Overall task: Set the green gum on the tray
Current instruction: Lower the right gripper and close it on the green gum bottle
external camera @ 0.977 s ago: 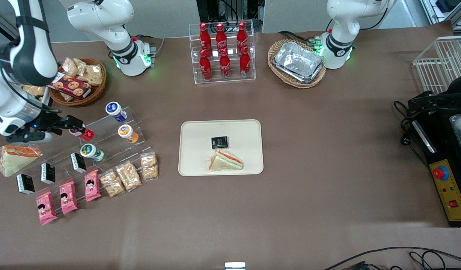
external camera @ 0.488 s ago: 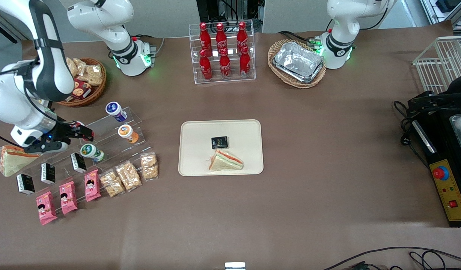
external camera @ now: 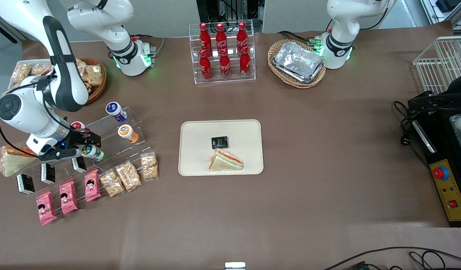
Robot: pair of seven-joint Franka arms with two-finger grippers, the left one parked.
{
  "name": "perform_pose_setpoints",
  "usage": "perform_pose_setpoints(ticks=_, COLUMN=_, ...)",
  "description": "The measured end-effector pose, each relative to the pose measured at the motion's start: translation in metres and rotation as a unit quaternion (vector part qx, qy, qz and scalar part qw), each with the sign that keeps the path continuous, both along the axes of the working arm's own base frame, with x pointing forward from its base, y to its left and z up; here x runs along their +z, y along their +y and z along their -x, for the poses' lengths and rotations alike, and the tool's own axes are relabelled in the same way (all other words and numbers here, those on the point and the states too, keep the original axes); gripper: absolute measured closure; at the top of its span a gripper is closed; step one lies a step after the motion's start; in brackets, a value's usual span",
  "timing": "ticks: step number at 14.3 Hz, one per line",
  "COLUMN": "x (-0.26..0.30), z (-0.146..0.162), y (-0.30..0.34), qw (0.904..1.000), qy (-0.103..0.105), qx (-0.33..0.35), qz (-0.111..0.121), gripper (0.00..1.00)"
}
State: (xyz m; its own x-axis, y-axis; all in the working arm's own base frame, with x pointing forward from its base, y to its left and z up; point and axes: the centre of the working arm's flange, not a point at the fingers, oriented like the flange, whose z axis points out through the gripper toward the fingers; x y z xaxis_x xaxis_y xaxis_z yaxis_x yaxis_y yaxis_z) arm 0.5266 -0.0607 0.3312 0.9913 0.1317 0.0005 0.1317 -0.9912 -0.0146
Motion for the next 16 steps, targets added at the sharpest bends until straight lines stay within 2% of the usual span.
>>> perform_pose_setpoints(ticks=5, x=-0.006, z=-0.001, y=-0.002, qw=1.0000, qy=-0.003, qx=0.006, qz=0.003, gripper=0.01)
perform_pose_setpoints(ticks=6, x=-0.008, z=-0.002, y=-0.003, qw=1.0000, qy=-0.002, qx=0.006, qz=0.004, gripper=0.04)
perform_pose_setpoints(ticks=9, x=-0.010, z=-0.002, y=-0.003, qw=1.0000, qy=-0.002, qx=0.006, qz=0.005, gripper=0.34)
perform_pose_setpoints(ticks=10, x=-0.010, z=-0.002, y=-0.004, qw=1.0000, qy=-0.003, qx=0.005, qz=0.005, gripper=0.40)
perform_pose_setpoints(ticks=16, x=0.010, z=-0.012, y=-0.010, qw=0.9999, qy=-0.013, qx=0.001, qz=0.005, gripper=0.40)
